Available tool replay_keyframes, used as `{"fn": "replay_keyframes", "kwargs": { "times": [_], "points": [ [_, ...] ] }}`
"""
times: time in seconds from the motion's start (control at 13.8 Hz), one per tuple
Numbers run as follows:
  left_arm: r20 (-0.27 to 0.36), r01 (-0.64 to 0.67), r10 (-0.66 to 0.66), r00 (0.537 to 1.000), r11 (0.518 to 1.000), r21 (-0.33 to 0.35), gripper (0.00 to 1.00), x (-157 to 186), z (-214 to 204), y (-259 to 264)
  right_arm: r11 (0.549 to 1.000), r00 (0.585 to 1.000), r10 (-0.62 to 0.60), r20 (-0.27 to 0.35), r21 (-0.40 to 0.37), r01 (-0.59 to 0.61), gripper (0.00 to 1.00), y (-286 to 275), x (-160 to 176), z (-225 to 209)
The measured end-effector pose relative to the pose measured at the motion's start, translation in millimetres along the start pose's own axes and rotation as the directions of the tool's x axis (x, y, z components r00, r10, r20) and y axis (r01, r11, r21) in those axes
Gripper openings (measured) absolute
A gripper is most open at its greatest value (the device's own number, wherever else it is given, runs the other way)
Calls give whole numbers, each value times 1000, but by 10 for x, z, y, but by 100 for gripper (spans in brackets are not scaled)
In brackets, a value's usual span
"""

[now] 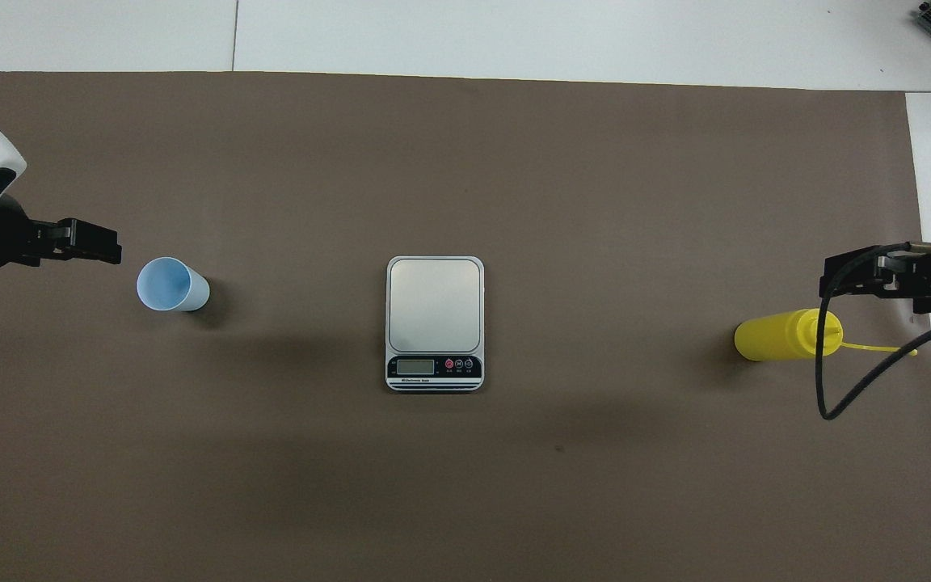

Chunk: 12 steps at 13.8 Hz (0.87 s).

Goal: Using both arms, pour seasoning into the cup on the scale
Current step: 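Grasp the light-blue cup with the left gripper and lift it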

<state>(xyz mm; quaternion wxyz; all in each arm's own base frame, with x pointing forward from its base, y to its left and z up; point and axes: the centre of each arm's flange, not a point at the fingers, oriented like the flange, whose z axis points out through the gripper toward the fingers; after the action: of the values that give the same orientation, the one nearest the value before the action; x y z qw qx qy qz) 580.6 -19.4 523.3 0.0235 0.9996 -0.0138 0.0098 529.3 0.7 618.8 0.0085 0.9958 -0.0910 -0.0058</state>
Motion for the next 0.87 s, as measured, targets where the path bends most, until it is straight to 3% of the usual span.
{"fn": "replay_keyframes", "kwargs": {
  "times": [0.36, 0.87],
  "points": [
    [-13, 29, -29, 999, 1000, 1, 100, 1, 788, -161, 1000, 1000, 1, 0, 0, -1, 100, 5, 1, 2],
    [-64, 87, -87, 994, 996, 3, 100, -142, 1308, -372, 1000, 1000, 2, 2, 0, -2, 100, 12, 1, 9]
  ]
}}
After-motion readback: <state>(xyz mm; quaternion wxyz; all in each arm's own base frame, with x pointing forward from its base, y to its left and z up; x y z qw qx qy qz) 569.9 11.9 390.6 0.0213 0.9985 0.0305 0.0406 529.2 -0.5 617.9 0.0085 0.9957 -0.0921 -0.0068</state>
